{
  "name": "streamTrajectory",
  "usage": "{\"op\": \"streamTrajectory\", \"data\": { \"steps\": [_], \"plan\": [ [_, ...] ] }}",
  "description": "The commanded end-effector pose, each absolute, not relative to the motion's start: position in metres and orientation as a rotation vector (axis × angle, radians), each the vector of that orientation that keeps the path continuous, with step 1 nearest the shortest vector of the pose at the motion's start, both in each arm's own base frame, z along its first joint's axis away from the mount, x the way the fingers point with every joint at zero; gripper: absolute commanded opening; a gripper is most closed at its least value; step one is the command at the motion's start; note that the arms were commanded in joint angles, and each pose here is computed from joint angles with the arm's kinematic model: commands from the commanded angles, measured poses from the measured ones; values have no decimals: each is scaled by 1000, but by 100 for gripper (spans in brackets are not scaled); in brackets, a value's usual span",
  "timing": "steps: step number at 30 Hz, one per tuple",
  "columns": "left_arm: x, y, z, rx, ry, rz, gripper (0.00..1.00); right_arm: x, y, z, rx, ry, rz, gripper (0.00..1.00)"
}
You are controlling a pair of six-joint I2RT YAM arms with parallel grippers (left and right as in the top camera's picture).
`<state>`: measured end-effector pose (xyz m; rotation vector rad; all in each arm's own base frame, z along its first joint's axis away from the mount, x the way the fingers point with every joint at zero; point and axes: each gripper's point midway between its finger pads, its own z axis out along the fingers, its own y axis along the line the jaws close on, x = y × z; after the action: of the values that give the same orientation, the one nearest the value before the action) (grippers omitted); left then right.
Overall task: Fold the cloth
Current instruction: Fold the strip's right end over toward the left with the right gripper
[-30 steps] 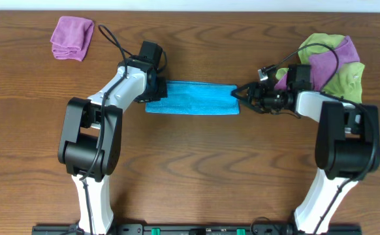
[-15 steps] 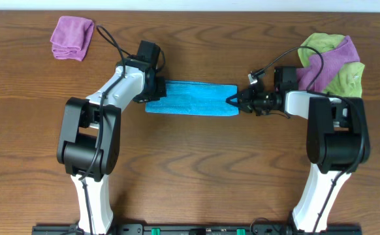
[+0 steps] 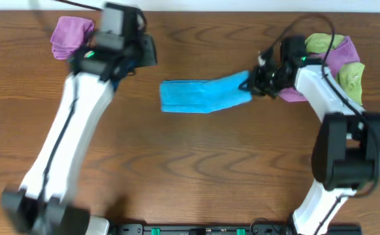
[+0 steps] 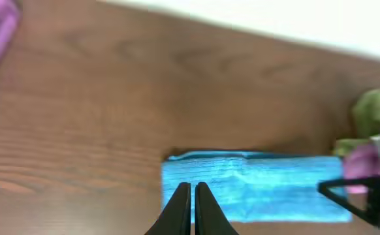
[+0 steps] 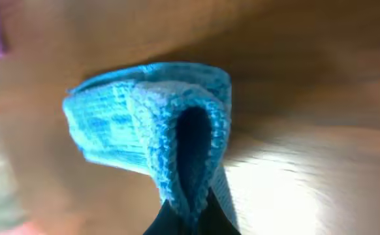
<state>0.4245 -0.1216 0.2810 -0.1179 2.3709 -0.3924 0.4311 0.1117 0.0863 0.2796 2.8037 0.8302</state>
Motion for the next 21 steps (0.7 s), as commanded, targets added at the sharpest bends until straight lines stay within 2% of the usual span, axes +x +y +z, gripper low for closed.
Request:
{"op": "streamTrajectory", "data": {
  "steps": [1,4,9,15,21],
  "plan": [
    [403,-112,304,-128,2336,-383,6,443,90,116,149,2765,322,1],
    [379,-105,348,-119,2227,-407,6,436,105,121,37,2766,82,1],
    [342,-88,393,-124,2102,-388,6,432,150,103,-125,2751,-23,1],
    [315,-81,392,-110,2138,-369,6,431,181,59,-157,2791,-34,1],
    [307,-80,379,-89,2196,-343,6,438,213,59,-210,2732,61,1]
  ]
}}
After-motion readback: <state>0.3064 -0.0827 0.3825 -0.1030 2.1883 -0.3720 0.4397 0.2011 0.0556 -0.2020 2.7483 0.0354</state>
